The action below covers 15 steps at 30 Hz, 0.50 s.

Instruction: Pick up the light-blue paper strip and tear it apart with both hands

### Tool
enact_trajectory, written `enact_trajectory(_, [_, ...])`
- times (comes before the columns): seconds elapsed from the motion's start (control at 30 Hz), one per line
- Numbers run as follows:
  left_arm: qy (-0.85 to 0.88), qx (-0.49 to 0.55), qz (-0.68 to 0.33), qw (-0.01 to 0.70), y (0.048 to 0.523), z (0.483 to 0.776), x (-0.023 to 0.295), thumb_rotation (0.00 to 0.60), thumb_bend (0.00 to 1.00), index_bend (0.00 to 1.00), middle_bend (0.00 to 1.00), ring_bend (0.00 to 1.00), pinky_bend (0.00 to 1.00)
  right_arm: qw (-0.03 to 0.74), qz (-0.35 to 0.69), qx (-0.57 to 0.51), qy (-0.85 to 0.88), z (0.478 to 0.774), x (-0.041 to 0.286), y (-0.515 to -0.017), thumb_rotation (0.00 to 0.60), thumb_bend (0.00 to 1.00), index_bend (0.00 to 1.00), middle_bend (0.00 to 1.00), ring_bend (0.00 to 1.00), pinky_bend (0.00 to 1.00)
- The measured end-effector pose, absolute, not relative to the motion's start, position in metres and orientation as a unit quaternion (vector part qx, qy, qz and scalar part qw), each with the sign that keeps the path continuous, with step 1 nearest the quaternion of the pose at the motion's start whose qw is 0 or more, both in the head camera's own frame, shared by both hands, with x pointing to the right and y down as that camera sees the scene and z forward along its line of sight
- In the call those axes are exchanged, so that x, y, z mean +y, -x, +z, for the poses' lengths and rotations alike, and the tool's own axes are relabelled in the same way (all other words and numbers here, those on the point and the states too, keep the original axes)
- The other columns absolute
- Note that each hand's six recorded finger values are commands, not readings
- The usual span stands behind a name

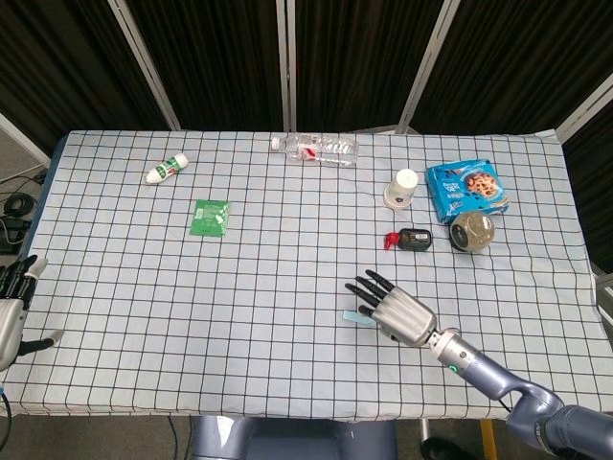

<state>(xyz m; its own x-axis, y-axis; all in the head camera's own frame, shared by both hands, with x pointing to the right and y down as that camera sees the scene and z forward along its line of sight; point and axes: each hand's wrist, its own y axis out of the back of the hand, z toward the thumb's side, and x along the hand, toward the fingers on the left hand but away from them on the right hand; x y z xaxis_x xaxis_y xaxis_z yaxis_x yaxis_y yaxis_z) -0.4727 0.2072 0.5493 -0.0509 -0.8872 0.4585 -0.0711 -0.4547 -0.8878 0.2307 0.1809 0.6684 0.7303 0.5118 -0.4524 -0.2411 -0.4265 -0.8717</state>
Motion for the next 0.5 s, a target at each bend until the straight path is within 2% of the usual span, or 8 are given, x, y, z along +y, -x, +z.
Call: enact_trajectory(0.5, [0.601, 0.396, -0.607, 0.336, 0.472, 0.551, 0.208, 0.6, 0.0, 0.0, 0.0, 0.0, 0.0, 0.551, 0.35, -0.085, 0.753, 0.682, 0.18, -0.234, 0.6, 0.22, 0.51, 0.08, 0.0, 0.0])
